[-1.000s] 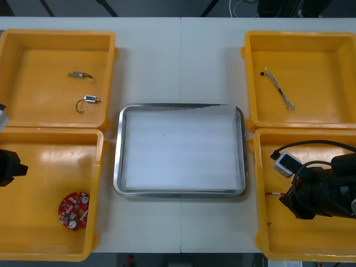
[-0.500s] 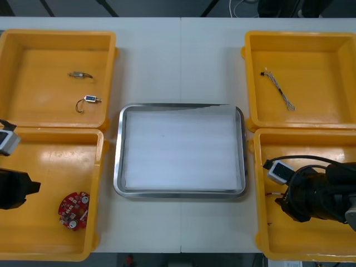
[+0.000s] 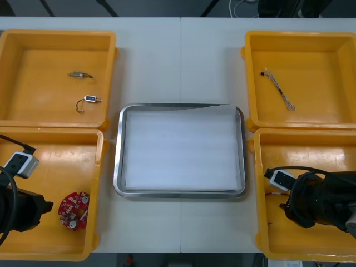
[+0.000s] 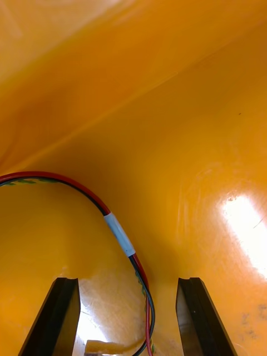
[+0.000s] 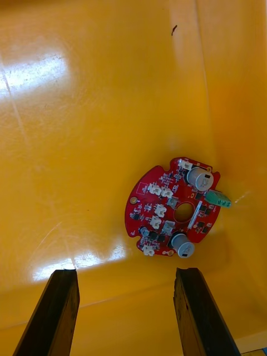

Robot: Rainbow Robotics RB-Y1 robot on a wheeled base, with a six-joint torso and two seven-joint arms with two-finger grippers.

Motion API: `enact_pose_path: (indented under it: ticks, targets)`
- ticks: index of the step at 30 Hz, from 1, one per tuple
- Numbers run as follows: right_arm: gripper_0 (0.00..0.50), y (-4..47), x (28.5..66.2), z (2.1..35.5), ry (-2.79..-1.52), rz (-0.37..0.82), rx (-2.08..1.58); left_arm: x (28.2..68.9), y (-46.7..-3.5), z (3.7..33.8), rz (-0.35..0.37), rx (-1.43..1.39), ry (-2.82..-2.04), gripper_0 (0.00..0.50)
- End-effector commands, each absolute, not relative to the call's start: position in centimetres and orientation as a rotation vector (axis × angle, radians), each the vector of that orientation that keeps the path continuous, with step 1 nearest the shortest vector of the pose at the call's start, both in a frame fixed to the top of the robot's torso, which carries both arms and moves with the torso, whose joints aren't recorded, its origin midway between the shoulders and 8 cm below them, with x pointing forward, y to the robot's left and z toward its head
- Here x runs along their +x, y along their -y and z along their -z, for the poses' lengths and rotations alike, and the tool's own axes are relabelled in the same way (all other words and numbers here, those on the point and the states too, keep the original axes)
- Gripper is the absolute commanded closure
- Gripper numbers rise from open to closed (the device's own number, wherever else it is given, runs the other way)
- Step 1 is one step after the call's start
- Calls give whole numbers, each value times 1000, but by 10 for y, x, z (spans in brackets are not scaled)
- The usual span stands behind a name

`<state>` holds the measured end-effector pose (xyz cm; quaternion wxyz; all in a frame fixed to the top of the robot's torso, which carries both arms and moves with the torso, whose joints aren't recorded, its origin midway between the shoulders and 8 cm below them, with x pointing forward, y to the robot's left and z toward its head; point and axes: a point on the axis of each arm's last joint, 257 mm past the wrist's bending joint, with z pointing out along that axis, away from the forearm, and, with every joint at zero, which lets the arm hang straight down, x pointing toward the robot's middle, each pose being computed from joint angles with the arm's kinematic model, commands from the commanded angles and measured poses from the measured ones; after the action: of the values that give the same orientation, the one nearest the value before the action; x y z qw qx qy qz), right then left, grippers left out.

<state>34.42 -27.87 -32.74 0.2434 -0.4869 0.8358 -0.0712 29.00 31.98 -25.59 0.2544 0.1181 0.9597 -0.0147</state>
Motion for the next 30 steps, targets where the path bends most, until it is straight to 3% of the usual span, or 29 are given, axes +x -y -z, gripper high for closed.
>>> enact_pose_path:
  ticks: [1,23,25,26,27,28,30]
  targets:
    - [0,285,342,327,-2252,234,-1409,278,-316,263,30,268,-2636,0]
    - [0,283,345,342,-2246,206,-1402,273,-297,292,-16,222,-2642,0]
    - [112,282,344,342,-2245,204,-1404,273,-297,293,-15,221,-2642,0]
    - [248,281,343,343,-2245,202,-1408,273,-297,293,-16,218,-2642,0]
    - [444,282,343,343,-2246,202,-1409,274,-296,292,-16,222,-2639,0]
    - [500,281,343,343,-2247,200,-1408,275,-297,291,-18,220,-2638,0]
    - [500,281,343,343,-2247,200,-1408,278,-300,288,-36,224,-2641,0]
